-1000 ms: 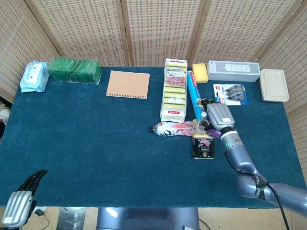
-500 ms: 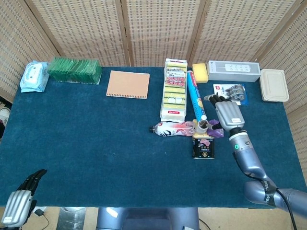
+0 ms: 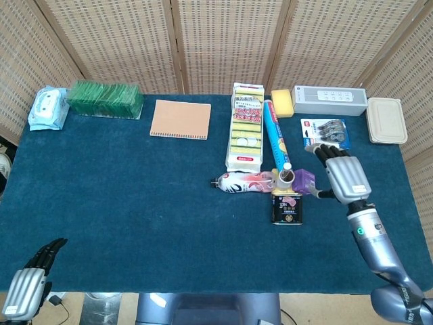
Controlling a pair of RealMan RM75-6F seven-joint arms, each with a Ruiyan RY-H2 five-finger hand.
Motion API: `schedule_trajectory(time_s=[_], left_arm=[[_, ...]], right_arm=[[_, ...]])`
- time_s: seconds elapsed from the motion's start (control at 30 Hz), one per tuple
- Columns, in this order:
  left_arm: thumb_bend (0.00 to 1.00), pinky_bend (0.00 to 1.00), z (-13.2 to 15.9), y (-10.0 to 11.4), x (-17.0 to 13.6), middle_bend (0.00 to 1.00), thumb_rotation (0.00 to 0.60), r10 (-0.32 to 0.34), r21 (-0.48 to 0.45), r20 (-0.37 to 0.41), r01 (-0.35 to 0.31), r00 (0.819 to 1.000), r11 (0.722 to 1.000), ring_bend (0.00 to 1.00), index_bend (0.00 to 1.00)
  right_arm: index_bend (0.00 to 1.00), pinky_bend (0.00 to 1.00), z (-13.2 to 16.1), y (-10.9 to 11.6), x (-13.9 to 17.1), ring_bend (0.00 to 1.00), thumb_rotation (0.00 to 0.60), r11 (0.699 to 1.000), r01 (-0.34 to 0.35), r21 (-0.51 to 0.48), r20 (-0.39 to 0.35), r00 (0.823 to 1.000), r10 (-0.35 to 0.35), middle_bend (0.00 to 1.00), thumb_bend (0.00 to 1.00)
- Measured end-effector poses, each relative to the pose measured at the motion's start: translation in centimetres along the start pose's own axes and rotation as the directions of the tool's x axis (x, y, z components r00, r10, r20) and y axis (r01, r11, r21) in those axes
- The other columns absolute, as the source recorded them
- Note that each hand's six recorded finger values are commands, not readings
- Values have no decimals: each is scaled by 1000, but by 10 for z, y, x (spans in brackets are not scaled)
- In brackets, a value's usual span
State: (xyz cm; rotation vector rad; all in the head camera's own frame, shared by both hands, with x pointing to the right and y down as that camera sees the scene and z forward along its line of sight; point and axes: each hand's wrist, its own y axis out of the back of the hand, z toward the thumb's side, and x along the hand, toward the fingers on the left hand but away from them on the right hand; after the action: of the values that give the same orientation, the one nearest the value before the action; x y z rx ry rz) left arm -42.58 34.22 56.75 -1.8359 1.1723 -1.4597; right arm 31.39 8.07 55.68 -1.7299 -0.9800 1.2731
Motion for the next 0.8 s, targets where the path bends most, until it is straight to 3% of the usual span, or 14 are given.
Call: schedule_trajectory(time_s=[0.33,0.8], left_arm=[[201,312,8,10,3,145,600,36,17,28,-37,999,999,155,98],[201,312,16,31,7,146,600,112,13,46,-113,993,994,155,98]], right_arm=[[199,269,-24,-4,61,223,600,1000,18,25,19,1000,-19,234,195],[200,269,-25,-26,111,230,600,1000,-3,-28,38,999,4,242,196]])
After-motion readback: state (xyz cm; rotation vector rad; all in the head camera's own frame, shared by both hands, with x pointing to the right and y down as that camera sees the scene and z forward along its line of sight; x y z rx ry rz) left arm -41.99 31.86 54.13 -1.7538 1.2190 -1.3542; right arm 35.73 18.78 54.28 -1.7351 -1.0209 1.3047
